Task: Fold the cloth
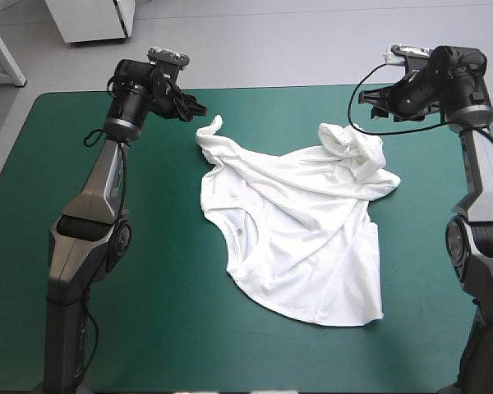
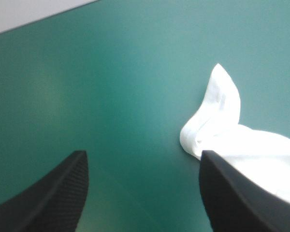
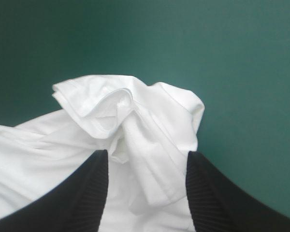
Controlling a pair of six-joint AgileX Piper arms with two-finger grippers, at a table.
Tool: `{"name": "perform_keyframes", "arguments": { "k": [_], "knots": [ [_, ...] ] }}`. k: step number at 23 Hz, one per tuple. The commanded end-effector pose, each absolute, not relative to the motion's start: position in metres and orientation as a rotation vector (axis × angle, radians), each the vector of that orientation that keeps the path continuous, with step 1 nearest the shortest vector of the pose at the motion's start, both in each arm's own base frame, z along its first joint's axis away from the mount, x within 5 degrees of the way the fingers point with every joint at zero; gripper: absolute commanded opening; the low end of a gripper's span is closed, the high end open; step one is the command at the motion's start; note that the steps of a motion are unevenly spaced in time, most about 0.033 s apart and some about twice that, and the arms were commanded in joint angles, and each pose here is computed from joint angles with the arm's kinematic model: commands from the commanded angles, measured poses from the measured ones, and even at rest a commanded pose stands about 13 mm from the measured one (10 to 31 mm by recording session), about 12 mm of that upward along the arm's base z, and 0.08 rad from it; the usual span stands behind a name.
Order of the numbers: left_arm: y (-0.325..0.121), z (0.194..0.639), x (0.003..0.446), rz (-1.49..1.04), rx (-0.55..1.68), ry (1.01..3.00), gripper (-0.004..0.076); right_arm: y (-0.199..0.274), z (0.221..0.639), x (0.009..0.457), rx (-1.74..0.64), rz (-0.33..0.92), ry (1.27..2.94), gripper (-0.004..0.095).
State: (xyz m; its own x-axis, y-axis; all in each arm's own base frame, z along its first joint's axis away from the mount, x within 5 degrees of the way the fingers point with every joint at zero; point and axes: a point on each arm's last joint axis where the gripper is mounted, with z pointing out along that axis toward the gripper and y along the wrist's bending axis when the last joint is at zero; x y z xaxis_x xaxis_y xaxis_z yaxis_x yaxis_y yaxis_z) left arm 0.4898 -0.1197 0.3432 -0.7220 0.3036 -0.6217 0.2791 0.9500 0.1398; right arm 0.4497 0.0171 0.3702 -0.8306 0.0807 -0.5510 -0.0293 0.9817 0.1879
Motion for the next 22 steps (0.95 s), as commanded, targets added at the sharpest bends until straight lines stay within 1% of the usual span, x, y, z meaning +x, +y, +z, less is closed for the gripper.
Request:
{"name": "perform_keyframes", "arguments": {
  "k": [1, 2, 3, 5, 8, 10, 11, 14, 18, 20, 22],
  "knots": [
    [-0.111, 0.418, 0.453, 0.025, 0.392, 2.269, 0.0482, 0.019, 0.440, 0.411, -0.023, 0.307, 2.340, 0.0455],
    [-0.109, 0.437, 0.440, 0.021, 0.394, 2.227, 0.0482, 0.022, 0.461, 0.394, -0.052, 0.321, 2.285, 0.0441],
    [-0.108, 0.447, 0.433, 0.010, 0.395, 2.205, 0.0482, 0.022, 0.471, 0.385, -0.061, 0.316, 2.258, 0.0436],
    [-0.102, 0.478, 0.410, -0.005, 0.381, 2.138, 0.0482, 0.022, 0.504, 0.352, -0.077, 0.306, 2.174, 0.0434],
    [-0.100, 0.515, 0.374, -0.096, 0.389, 2.052, 0.0482, 0.025, 0.526, 0.308, -0.095, 0.309, 2.125, 0.0434],
    [-0.098, 0.523, 0.357, -0.122, 0.415, 2.052, 0.0465, 0.031, 0.516, 0.282, -0.126, 0.313, 2.175, 0.0433],
    [-0.099, 0.519, 0.352, -0.140, 0.428, 2.088, 0.0448, 0.036, 0.501, 0.268, -0.161, 0.322, 2.226, 0.0430],
    [-0.102, 0.486, 0.347, -0.166, 0.510, 2.235, 0.0404, 0.049, 0.459, 0.237, -0.232, 0.354, 2.364, 0.0392],
    [-0.102, 0.443, 0.346, -0.163, 0.558, 2.387, 0.0401, 0.051, 0.420, 0.210, -0.217, 0.395, 2.484, 0.0389],
    [-0.103, 0.431, 0.350, -0.161, 0.560, 2.406, 0.0401, 0.049, 0.407, 0.195, -0.211, 0.398, 2.512, 0.0390],
    [-0.105, 0.423, 0.358, -0.161, 0.545, 2.368, 0.0401, 0.048, 0.395, 0.182, -0.210, 0.403, 2.536, 0.0390]
  ]
}}
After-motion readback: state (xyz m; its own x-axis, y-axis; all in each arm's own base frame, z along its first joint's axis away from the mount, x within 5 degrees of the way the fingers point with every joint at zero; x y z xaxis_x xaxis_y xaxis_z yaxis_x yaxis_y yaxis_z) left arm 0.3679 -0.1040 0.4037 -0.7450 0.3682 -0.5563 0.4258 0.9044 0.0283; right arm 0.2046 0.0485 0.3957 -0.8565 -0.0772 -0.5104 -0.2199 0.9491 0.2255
